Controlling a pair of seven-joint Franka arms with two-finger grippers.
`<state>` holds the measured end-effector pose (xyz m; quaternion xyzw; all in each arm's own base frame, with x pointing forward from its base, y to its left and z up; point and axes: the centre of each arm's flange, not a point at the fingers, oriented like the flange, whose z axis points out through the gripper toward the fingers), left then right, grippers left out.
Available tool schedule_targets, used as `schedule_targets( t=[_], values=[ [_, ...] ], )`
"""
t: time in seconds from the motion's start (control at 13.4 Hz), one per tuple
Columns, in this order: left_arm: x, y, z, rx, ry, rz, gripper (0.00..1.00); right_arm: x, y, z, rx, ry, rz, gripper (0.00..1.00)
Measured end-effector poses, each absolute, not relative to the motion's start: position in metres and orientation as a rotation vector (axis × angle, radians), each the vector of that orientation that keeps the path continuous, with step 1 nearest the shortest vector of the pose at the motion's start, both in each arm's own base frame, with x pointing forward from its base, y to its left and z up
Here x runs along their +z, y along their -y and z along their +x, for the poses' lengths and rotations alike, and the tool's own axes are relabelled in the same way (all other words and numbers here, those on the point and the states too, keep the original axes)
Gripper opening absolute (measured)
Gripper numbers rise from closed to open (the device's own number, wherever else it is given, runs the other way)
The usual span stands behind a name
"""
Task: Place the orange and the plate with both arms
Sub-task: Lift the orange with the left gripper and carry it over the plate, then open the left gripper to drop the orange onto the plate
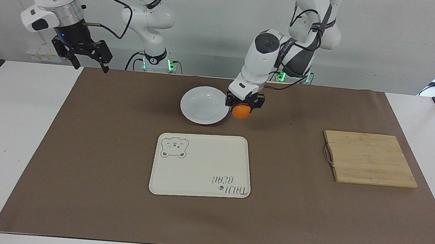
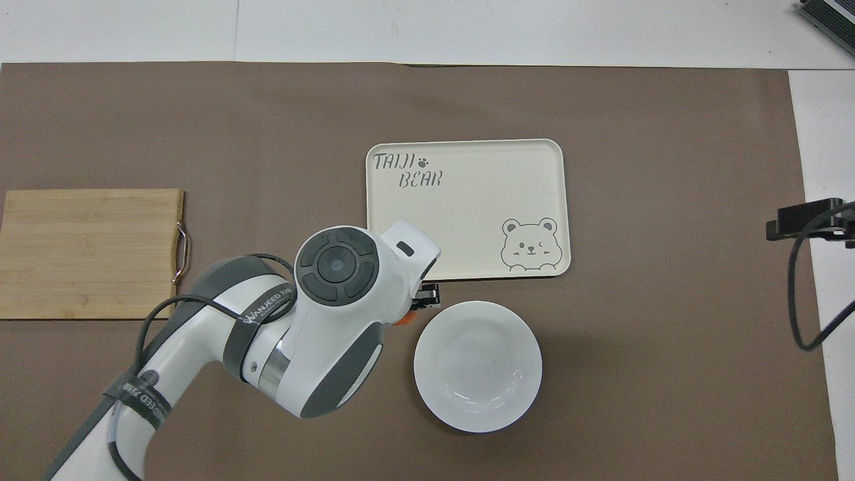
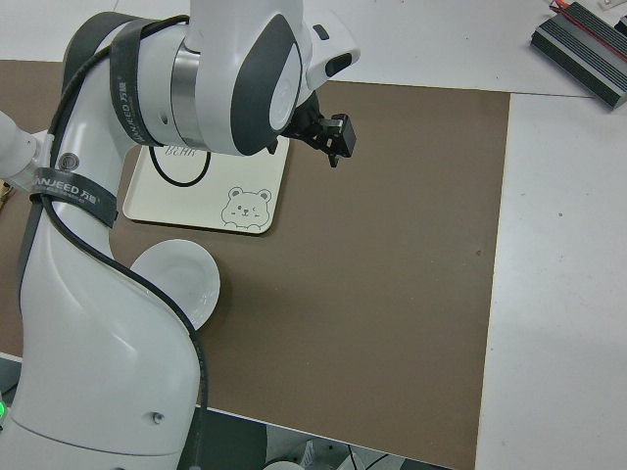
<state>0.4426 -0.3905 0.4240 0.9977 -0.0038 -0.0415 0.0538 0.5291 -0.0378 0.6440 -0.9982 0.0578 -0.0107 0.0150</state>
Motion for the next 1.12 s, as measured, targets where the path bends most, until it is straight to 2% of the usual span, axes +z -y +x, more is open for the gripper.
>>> schedule_targets(
  t=[0.22, 0.82, 1.12],
  values=[
    [0.405, 0.416, 0.423, -0.192, 0.009, 2.971, 0.77, 0.644, 0.038, 0.529, -0.033, -0.18, -3.106, 1.0],
    [0.38, 0.462, 0.374, -0.206, 0.031, 2.955, 0.77, 0.644, 0.038, 0.529, -0.033, -0.18, -3.106, 1.0],
    [0.322, 0.493, 0.349, -0.221, -0.022, 2.972, 0.77, 0.644, 0.038, 0.529, -0.032, -0.18, -3.106, 1.0]
  ],
)
